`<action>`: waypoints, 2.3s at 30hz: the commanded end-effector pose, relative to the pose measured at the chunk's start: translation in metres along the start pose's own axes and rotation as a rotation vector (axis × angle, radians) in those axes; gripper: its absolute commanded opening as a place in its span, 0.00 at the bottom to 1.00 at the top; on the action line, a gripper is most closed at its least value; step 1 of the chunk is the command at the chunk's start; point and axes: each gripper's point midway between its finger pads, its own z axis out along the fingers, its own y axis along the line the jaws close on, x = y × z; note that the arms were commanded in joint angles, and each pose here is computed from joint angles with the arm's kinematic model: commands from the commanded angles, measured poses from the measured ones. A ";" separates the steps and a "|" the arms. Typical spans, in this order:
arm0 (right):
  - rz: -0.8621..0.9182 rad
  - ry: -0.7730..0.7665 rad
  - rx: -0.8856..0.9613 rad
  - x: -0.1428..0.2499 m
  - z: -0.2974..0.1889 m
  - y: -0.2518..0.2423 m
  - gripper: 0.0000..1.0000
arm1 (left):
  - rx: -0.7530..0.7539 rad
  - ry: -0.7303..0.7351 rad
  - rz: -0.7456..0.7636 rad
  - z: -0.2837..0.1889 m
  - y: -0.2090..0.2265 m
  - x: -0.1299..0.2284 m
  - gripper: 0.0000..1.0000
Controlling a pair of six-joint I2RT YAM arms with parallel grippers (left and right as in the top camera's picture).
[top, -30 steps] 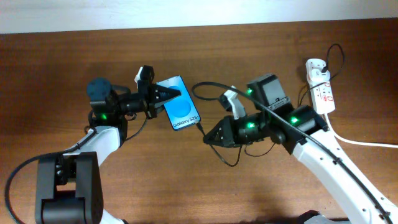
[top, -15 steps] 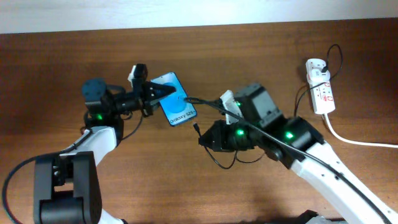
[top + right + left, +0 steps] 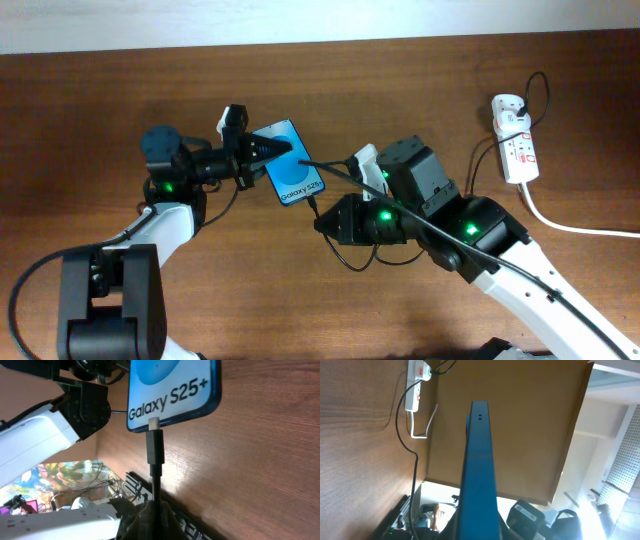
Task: Plug charger to phone and switch on socket
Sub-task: 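Align the cable's USB-C plug under the phone's bottom port with the right gripper, then push the USB-C plug up into the phone's port with the right gripper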
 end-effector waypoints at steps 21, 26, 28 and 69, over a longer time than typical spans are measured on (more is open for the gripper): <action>0.094 0.034 -0.020 0.005 0.004 0.004 0.04 | 0.011 -0.016 -0.021 0.011 -0.009 -0.003 0.00; 0.094 0.034 -0.019 0.005 0.004 0.004 0.04 | 0.009 -0.008 -0.028 0.011 -0.009 -0.002 0.00; 0.098 0.034 -0.019 0.005 0.004 0.003 0.04 | 0.007 0.002 -0.027 0.011 -0.009 0.000 0.00; -0.130 -0.051 0.000 -0.004 0.013 0.014 0.04 | 0.061 -0.028 0.139 -0.020 -0.040 -0.003 0.00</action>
